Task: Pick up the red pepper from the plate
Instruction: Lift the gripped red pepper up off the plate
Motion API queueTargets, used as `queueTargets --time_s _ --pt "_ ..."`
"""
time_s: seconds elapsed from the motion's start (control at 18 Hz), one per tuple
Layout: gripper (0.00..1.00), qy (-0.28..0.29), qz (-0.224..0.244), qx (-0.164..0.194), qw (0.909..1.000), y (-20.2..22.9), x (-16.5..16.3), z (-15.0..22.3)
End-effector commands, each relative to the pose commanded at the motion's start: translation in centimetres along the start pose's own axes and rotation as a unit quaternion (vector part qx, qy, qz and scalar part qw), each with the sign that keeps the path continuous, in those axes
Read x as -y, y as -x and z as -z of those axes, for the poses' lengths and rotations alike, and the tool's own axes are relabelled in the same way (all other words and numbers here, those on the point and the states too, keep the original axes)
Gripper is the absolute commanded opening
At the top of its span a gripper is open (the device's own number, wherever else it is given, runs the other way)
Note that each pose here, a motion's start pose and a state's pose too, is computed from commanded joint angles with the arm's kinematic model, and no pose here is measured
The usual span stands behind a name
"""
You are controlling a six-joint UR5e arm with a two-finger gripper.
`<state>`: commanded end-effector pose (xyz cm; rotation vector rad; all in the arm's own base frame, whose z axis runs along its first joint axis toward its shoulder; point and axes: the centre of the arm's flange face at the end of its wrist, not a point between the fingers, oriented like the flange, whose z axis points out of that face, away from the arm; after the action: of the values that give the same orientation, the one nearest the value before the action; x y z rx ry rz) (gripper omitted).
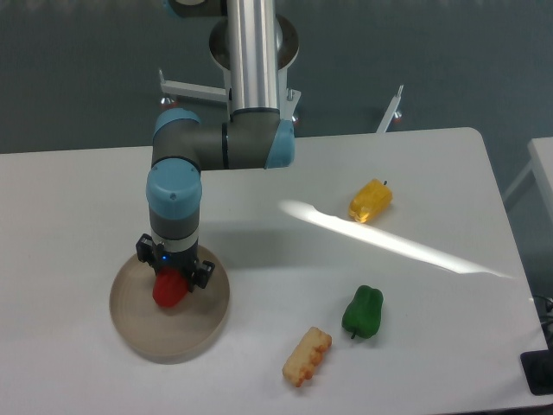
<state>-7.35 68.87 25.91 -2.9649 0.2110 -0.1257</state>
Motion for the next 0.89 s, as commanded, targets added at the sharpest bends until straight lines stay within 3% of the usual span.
queueTargets --time_s 0.28,0.56,0.89 --pt "0.55 -0.028 -0.017 0.018 0.9993 2.6 1.0 3.5" --pt "0.55 -0.034 -0.06 0.061 0.9957 10.1 -1.5 7.6" --pt "0.55 -0.037 -0.096 0.088 0.9908 15.5 -3.9 10.9"
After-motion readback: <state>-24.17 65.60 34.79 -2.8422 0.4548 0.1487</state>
